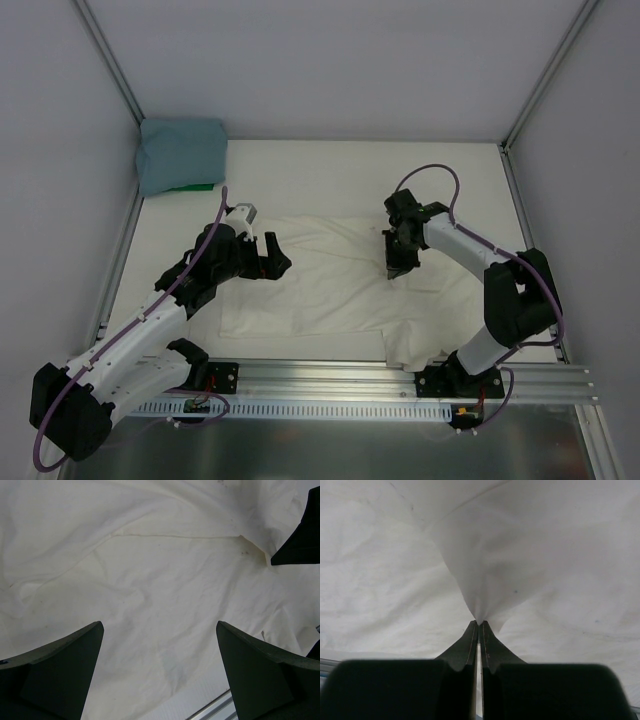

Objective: Fold and stack the t-shirts
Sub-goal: Fold the flattened tshirt in 1/3 of the way

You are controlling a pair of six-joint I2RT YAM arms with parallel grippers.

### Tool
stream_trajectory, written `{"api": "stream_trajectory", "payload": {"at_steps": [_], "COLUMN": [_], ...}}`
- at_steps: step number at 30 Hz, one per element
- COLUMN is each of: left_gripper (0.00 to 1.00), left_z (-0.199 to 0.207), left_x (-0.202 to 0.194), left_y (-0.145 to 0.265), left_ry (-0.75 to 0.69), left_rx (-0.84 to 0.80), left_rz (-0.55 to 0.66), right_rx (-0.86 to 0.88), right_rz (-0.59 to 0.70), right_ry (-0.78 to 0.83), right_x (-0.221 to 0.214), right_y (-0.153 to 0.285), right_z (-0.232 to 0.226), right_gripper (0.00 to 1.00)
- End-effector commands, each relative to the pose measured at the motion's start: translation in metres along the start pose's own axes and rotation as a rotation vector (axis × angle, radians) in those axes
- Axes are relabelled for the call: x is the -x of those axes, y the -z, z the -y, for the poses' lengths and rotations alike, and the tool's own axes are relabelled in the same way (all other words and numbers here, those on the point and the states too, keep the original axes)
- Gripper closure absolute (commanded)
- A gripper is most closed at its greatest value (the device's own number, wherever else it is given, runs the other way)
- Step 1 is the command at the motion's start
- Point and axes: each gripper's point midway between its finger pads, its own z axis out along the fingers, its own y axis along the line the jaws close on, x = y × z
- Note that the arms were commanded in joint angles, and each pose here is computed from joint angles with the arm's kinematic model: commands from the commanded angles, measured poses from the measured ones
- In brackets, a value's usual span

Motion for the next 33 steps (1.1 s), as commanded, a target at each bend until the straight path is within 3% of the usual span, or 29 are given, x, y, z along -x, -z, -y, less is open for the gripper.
{"api": "stream_trajectory", "payload": {"at_steps": [1, 4, 5, 6, 7, 8, 15, 19, 21, 26, 31, 33], "left_gripper": [0.01, 0.01, 0.01, 0.01, 0.01, 0.01, 0.01, 0.01, 0.01, 0.01, 0.01, 0.01], "left_z": [0.007, 0.006, 0.006, 0.006, 0.005, 0.003, -0.035, -0.079, -0.089, -0.099, -0.113, -0.110], "left_x": [0.000, -0.001, -0.002, -0.002, -0.002, -0.002, -0.011, -0.029, -0.037, -0.023, -0.019, -0.010], "left_y": [0.002, 0.001, 0.001, 0.001, 0.001, 0.000, -0.018, -0.032, -0.039, -0.040, -0.033, -0.031], "left_ry": [0.005, 0.008, 0.008, 0.010, 0.009, 0.010, 0.003, 0.042, 0.096, 0.130, 0.111, 0.121], "left_rx": [-0.024, -0.021, -0.020, -0.018, -0.015, -0.004, 0.176, 0.369, 0.385, 0.363, 0.454, 0.434], "left_rz": [-0.003, -0.006, -0.007, -0.008, -0.007, -0.006, -0.017, -0.148, -0.185, -0.071, -0.100, -0.042], "right_rx": [0.050, 0.060, 0.063, 0.058, 0.068, 0.068, 0.080, 0.079, 0.084, 0.096, 0.113, 0.118], "right_rz": [0.045, 0.051, 0.048, 0.035, 0.028, 0.016, 0.024, 0.055, 0.084, 0.121, 0.147, 0.146], "right_ry": [0.004, 0.011, 0.014, 0.016, 0.024, 0.027, 0.016, 0.013, 0.015, 0.024, 0.029, 0.030], "right_x": [0.011, 0.022, 0.023, 0.022, 0.022, 0.020, 0.004, -0.001, -0.002, -0.002, -0.002, -0.002], "right_y": [0.018, 0.022, 0.021, 0.017, 0.015, 0.011, 0.001, 0.011, 0.020, 0.036, 0.046, 0.045], "right_z": [-0.014, -0.020, -0.022, -0.023, -0.027, -0.028, -0.028, -0.023, -0.022, -0.021, -0.021, -0.023], "right_gripper": [1.00, 0.99, 0.93, 0.81, 0.30, 0.01, 0.01, 0.00, 0.00, 0.01, 0.01, 0.01]}}
